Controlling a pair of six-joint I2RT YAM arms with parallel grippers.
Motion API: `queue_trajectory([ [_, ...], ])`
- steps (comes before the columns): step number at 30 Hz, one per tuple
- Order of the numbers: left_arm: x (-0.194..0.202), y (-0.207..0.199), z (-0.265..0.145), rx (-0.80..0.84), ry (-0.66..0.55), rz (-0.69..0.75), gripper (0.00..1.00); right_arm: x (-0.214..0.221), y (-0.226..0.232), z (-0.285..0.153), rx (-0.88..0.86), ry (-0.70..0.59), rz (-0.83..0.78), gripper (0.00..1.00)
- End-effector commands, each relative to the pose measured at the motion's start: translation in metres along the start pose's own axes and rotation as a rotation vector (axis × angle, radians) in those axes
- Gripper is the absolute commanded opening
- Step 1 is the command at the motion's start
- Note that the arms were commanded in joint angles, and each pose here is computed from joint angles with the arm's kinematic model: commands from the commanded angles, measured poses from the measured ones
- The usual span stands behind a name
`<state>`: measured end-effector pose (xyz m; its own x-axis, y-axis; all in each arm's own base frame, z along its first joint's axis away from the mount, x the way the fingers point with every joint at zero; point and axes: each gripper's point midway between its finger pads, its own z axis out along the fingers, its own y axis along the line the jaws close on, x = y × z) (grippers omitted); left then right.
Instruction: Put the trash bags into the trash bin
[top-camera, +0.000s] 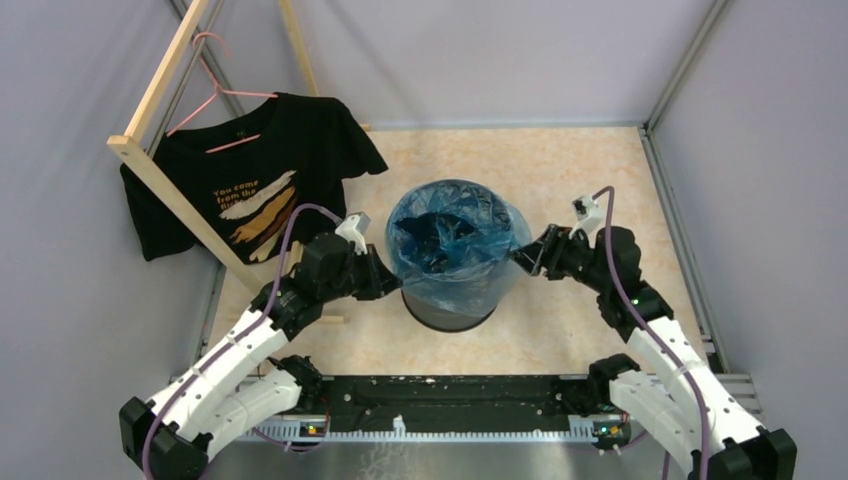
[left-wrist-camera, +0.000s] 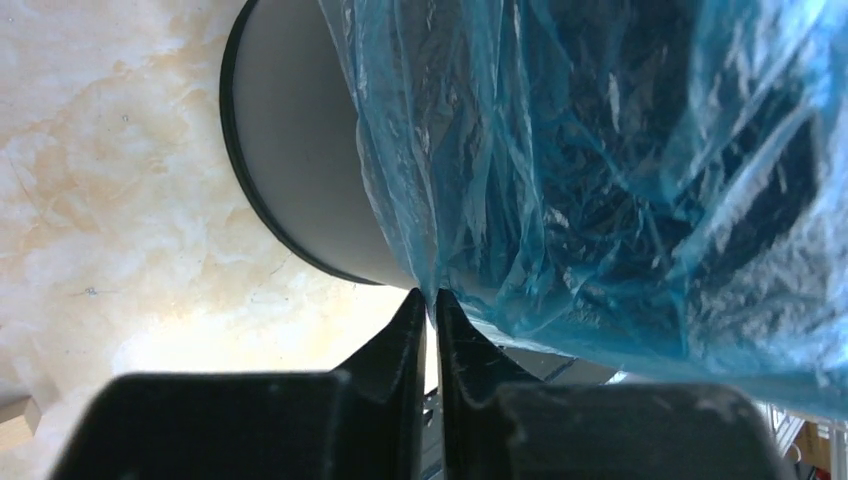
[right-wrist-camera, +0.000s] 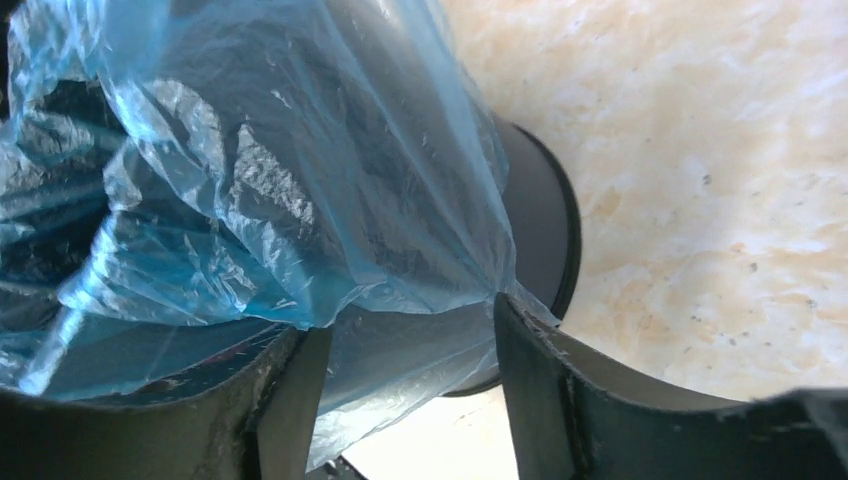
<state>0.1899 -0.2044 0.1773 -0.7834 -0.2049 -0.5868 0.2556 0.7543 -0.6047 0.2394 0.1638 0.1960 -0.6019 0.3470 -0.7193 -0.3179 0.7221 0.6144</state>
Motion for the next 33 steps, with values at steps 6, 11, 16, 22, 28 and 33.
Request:
queue_trajectory([
  [6,0.005,0.010,0.028,-0.033,0.041,-0.002,0.00,0.013,0.020,0.017,-0.226,0.053,-0.148,0.27],
  [11,0.025,0.025,0.044,-0.060,0.091,-0.055,0.00,0.011,0.016,0.019,-0.183,0.092,-0.155,0.09],
  [16,0.041,0.035,0.052,-0.062,0.119,-0.087,0.00,-0.009,0.024,0.009,-0.139,0.074,-0.174,0.00],
  [22,0.044,0.036,0.053,-0.063,0.127,-0.099,0.00,-0.014,0.013,0.012,-0.064,0.052,-0.146,0.00],
  [28,0.037,0.033,0.046,-0.063,0.101,-0.088,0.00,0.022,-0.039,0.039,0.089,0.144,-0.073,0.00],
  [33,0.033,0.040,0.044,-0.115,0.088,-0.077,0.00,0.055,-0.046,0.046,0.057,0.249,-0.012,0.00],
])
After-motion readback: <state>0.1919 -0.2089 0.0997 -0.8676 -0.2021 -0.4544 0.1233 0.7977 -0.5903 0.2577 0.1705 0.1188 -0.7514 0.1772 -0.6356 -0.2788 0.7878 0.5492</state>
